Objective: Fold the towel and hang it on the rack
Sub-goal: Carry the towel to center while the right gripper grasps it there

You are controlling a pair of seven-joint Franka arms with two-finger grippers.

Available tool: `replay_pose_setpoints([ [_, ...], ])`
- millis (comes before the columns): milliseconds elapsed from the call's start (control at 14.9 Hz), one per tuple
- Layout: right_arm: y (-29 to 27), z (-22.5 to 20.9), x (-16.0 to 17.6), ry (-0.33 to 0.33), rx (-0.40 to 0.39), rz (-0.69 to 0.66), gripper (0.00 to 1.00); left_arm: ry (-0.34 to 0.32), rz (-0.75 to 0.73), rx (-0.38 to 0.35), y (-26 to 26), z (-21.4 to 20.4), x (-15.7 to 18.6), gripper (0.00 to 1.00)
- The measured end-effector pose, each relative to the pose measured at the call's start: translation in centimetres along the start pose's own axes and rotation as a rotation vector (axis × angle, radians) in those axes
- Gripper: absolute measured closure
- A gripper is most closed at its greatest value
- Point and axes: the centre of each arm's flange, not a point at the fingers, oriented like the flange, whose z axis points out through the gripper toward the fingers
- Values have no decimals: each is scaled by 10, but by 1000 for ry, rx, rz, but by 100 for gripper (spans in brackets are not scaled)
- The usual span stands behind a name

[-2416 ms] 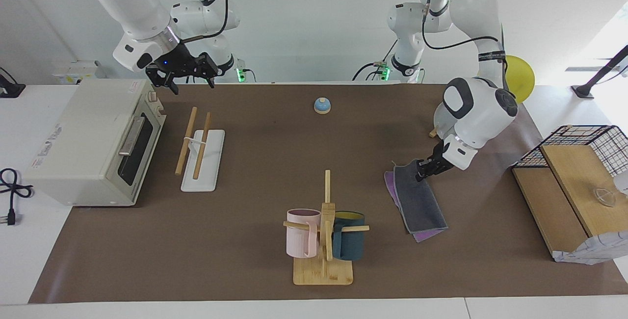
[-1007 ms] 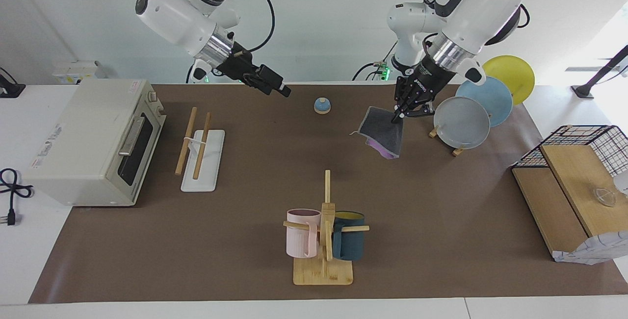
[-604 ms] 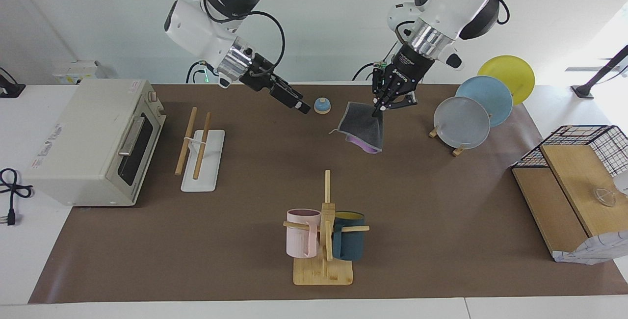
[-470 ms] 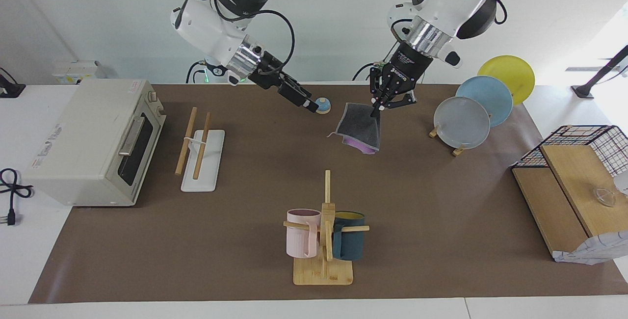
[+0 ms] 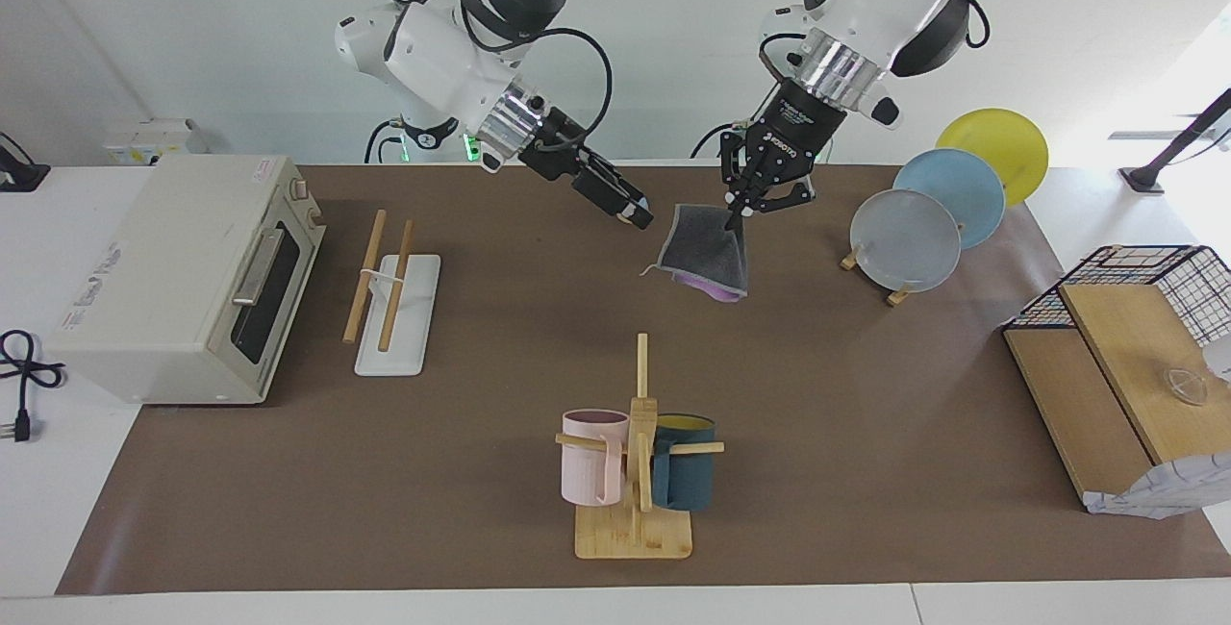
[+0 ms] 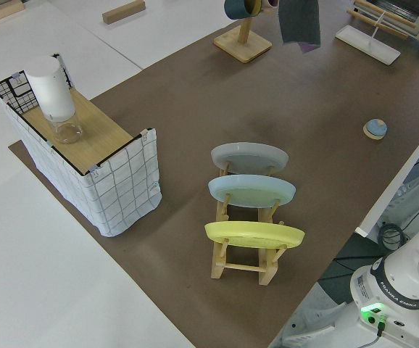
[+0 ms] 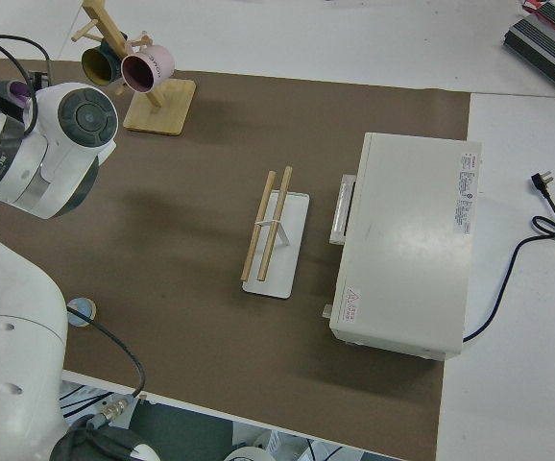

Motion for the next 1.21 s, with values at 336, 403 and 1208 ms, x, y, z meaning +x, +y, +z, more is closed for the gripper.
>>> replay_pose_setpoints([
  [336,-26,1,11,16,51,31,0,6,-9,3,-1,3,2,98],
  [403,-27,7,9,19,57,27,0,6,-8,4,-2,4,2,98],
  [1208,-10,57,-22,21,57,-3,20,7,9,14,-12,7,-2,98],
])
